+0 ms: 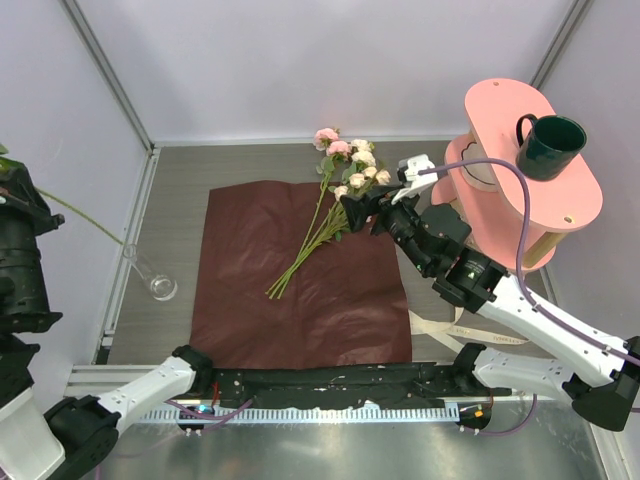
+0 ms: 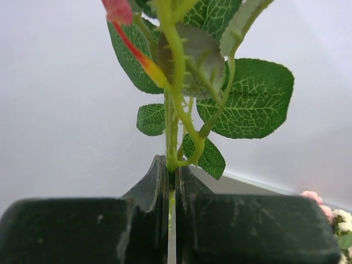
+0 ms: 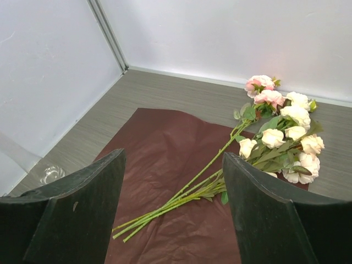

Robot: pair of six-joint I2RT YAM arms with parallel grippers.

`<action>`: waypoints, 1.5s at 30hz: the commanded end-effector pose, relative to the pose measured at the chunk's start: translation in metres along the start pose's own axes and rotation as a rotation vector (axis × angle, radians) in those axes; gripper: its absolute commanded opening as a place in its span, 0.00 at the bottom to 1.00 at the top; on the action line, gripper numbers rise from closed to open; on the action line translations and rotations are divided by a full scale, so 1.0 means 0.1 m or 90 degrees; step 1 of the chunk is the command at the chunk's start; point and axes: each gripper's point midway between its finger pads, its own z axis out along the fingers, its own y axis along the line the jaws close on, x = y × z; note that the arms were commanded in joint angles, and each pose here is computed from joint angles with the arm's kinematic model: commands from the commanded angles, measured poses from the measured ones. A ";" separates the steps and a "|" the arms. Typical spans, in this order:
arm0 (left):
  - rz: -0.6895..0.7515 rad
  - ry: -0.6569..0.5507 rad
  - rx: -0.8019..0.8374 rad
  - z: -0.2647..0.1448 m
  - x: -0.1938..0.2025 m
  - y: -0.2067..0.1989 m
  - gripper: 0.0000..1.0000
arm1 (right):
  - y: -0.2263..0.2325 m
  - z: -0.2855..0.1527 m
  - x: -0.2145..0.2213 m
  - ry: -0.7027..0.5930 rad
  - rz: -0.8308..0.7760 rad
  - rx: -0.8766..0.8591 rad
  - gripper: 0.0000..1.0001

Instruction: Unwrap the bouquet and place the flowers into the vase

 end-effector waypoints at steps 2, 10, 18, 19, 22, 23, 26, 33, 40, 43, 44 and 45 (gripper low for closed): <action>0.069 0.004 -0.055 0.14 0.14 -0.01 0.00 | 0.03 0.03 0.00 -0.012 0.008 -0.006 0.77; 0.081 0.019 -0.063 0.25 0.37 -0.15 0.00 | -0.02 -0.02 0.02 -0.012 0.001 0.002 0.77; 0.074 0.018 -0.069 0.25 0.40 -0.15 0.00 | -0.03 0.00 0.08 -0.003 -0.003 0.004 0.77; 0.075 0.017 -0.070 0.24 0.40 -0.14 0.00 | -0.03 -0.01 0.08 -0.003 -0.003 0.003 0.77; 0.072 0.017 -0.076 0.24 0.42 -0.13 0.00 | -0.03 0.00 0.09 -0.002 -0.002 0.003 0.77; 0.069 0.015 -0.077 0.25 0.43 -0.14 0.00 | -0.02 0.00 0.09 -0.002 -0.002 0.003 0.77; 0.069 0.015 -0.084 0.25 0.46 -0.13 0.00 | -0.02 0.00 0.08 -0.003 -0.002 0.002 0.77; 0.062 0.012 -0.096 0.25 0.56 -0.12 0.00 | -0.02 -0.02 0.08 -0.004 -0.001 0.001 0.77; 0.070 0.010 -0.112 0.26 0.66 -0.12 0.00 | -0.04 -0.02 0.11 -0.001 -0.002 0.003 0.77; 0.065 0.008 -0.124 0.26 0.70 -0.10 0.00 | -0.04 -0.02 0.11 -0.001 -0.002 0.003 0.77; 0.064 0.008 -0.126 0.26 0.72 -0.11 0.00 | -0.04 -0.02 0.12 0.000 -0.002 0.003 0.77; 0.059 0.008 -0.129 0.26 0.74 -0.10 0.00 | -0.04 -0.02 0.12 0.000 -0.002 0.003 0.77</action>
